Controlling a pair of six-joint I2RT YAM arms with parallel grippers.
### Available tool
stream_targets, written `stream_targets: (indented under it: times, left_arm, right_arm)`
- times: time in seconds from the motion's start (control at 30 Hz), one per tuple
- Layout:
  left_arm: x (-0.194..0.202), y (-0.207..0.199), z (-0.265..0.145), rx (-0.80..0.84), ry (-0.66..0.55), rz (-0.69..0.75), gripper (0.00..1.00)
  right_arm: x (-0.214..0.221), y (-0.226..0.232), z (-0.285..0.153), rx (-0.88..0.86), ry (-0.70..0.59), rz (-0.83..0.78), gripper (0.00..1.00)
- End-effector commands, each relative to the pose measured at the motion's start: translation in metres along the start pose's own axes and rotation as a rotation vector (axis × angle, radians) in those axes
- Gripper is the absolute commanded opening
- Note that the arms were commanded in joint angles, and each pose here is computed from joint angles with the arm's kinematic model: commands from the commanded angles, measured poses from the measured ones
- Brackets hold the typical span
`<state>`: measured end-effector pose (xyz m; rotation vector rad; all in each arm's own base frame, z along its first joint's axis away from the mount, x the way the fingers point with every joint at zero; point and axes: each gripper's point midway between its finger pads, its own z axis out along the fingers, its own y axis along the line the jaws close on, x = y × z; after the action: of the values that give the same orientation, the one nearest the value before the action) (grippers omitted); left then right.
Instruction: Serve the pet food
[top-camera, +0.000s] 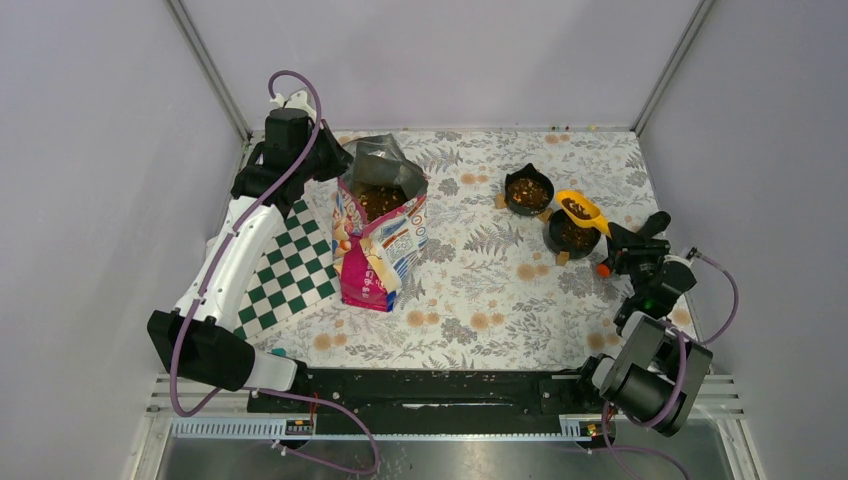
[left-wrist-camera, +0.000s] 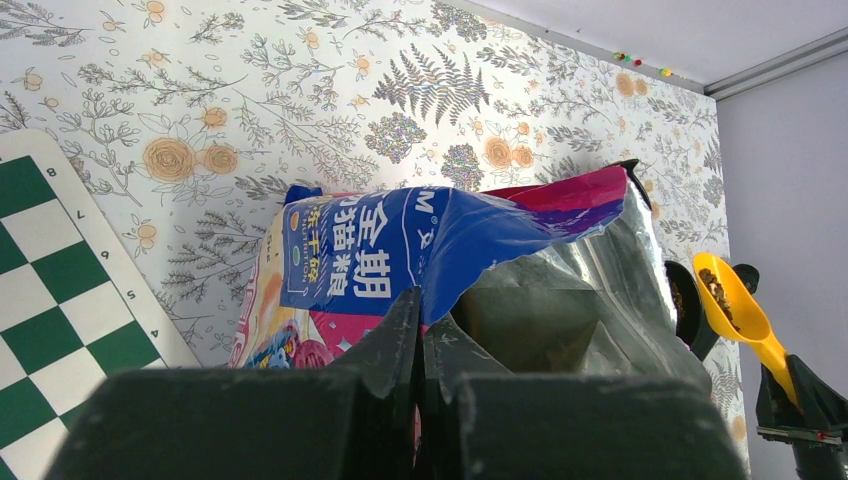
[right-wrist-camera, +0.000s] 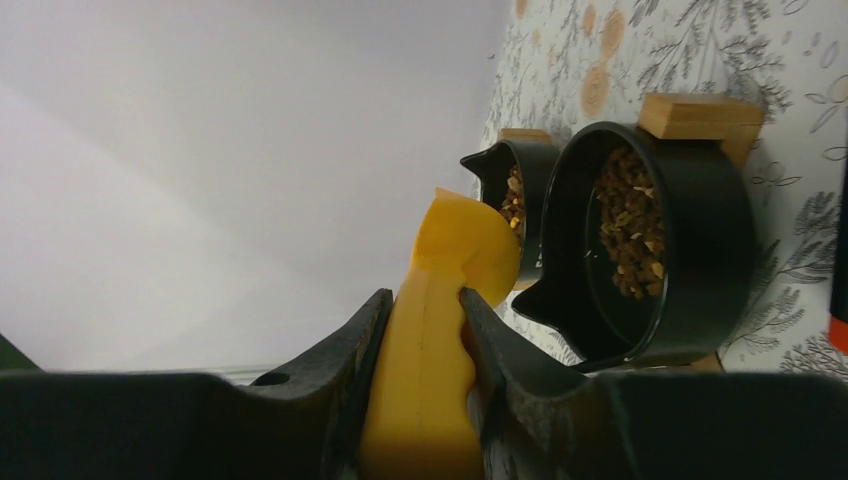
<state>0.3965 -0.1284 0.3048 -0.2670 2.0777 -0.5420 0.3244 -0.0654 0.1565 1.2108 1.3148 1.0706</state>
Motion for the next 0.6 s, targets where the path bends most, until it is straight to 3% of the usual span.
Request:
stream_targets:
  times: [0.0, 0.57]
  left_arm:
    - [-0.026, -0.011, -0.008, 0.037, -0.083, 0.019, 0.0]
    - [-0.035, -0.008, -0.017, 0.018, -0.111, 0.039, 0.0]
  right_arm:
    - [-0.013, 0.013, -0.007, -0.06, -0.091, -0.095, 0.0]
    - [-0.01, -0.011, -0.019, 0.007, -0.104, -0.151, 0.0]
